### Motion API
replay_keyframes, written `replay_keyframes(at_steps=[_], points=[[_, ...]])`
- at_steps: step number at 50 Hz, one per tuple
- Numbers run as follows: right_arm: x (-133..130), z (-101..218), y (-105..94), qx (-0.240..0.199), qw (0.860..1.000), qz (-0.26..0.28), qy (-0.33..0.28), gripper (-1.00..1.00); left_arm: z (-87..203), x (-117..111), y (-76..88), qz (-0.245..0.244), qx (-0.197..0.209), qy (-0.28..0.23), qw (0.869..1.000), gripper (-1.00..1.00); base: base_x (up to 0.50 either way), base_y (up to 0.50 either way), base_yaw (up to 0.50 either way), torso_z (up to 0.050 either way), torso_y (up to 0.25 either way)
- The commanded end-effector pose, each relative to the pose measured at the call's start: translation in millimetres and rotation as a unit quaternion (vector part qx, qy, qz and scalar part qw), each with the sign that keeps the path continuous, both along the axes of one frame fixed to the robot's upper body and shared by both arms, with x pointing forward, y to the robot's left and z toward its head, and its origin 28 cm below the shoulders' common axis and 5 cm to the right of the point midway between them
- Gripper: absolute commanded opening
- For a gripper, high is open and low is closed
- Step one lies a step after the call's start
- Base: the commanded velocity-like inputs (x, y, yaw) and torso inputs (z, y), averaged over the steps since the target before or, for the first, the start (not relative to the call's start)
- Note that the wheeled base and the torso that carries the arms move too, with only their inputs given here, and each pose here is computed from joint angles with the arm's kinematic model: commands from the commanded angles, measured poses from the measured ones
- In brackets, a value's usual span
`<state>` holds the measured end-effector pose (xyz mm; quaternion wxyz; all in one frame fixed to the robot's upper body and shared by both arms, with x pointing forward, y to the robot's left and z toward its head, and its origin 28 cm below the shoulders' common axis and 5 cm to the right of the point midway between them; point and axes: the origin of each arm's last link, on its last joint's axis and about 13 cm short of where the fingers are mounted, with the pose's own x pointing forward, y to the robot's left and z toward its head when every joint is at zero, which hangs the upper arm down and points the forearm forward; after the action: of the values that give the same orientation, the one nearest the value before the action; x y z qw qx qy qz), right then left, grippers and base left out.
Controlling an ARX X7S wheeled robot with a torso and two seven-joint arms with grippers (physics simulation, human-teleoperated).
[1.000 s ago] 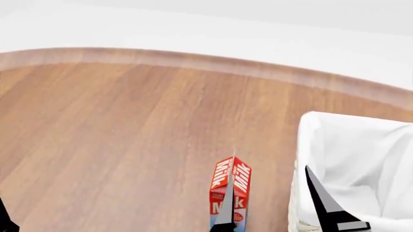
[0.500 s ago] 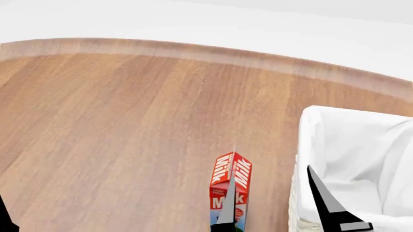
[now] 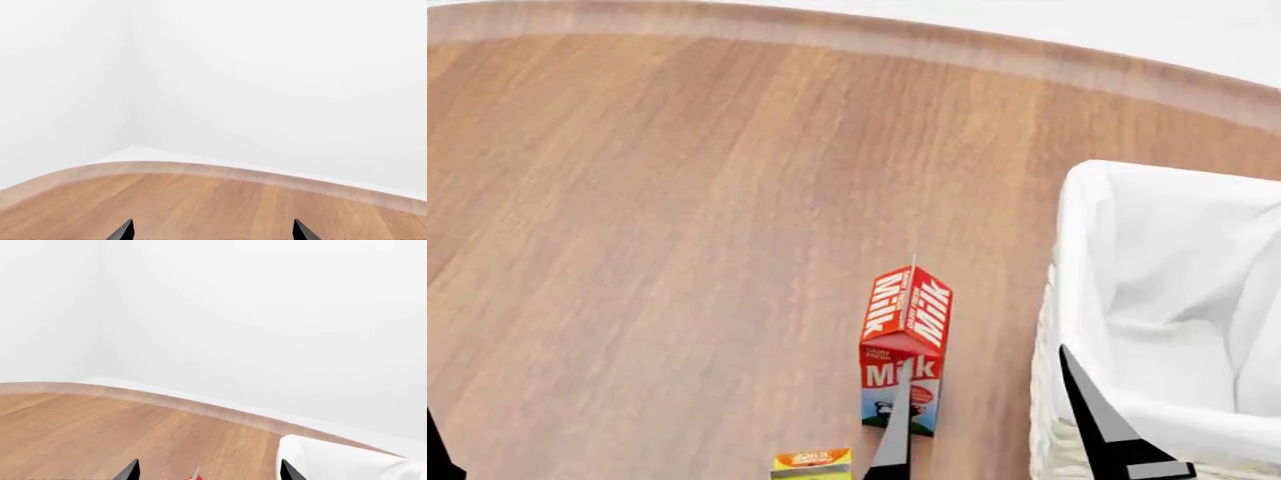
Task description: Pick up the orange juice, and put it in the basket.
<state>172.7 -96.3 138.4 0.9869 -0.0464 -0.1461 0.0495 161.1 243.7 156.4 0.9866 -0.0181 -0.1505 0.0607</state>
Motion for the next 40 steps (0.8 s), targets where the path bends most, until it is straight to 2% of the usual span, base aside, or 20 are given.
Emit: replay_keyframes(at_steps=[1,6,8,14,15,18,29,40], points=[[-2.1,4.0,-0.9,-0.003,1.000,-0.001,-0.007,1.00,2.7,-1.0,2.4,-0.005,-0.017,-0.007,1.000,1.00,0.00,0.00,0.00,0.000,0.000],[-8.4,3.0,0.2,-0.005,1.000,-0.002,-0.004,1.00,3.2,-1.7,3.3,-0.006,-0.018,-0.008,1.000,1.00,0.00,0.00,0.00,0.000,0.000],[-12.3,4.9,-1.5,0.007,1.000,-0.016,-0.006,1.00,2.9,-1.7,2.3,-0.008,-0.018,-0.007,1.000,1.00,0.00,0.00,0.00,0.000,0.000],[-37.1,1.3,-7.7,-0.006,1.000,-0.030,0.008,1.00,2.4,-1.4,1.5,-0.013,-0.018,-0.003,1.000,1.00,0.00,0.00,0.00,0.000,0.000],[-42.2,-1.1,-9.4,-0.007,0.998,-0.055,0.015,1.00,2.7,-1.8,1.6,-0.013,-0.018,-0.003,1.000,1.00,0.00,0.00,0.00,0.000,0.000],[-49.0,-6.0,-8.3,-0.024,0.997,-0.066,0.020,1.00,2.1,-2.4,2.3,-0.011,-0.019,-0.003,1.000,1.00,0.00,0.00,0.00,0.000,0.000],[-68.5,-22.3,0.7,-0.032,0.997,-0.061,0.043,1.00,2.2,-2.9,0.1,-0.012,-0.012,-0.002,1.000,1.00,0.00,0.00,0.00,0.000,0.000],[-66.3,-33.2,14.9,-0.039,0.997,-0.035,0.061,1.00,1.4,-2.7,-1.1,-0.014,-0.011,-0.001,1.000,1.00,0.00,0.00,0.00,0.000,0.000]])
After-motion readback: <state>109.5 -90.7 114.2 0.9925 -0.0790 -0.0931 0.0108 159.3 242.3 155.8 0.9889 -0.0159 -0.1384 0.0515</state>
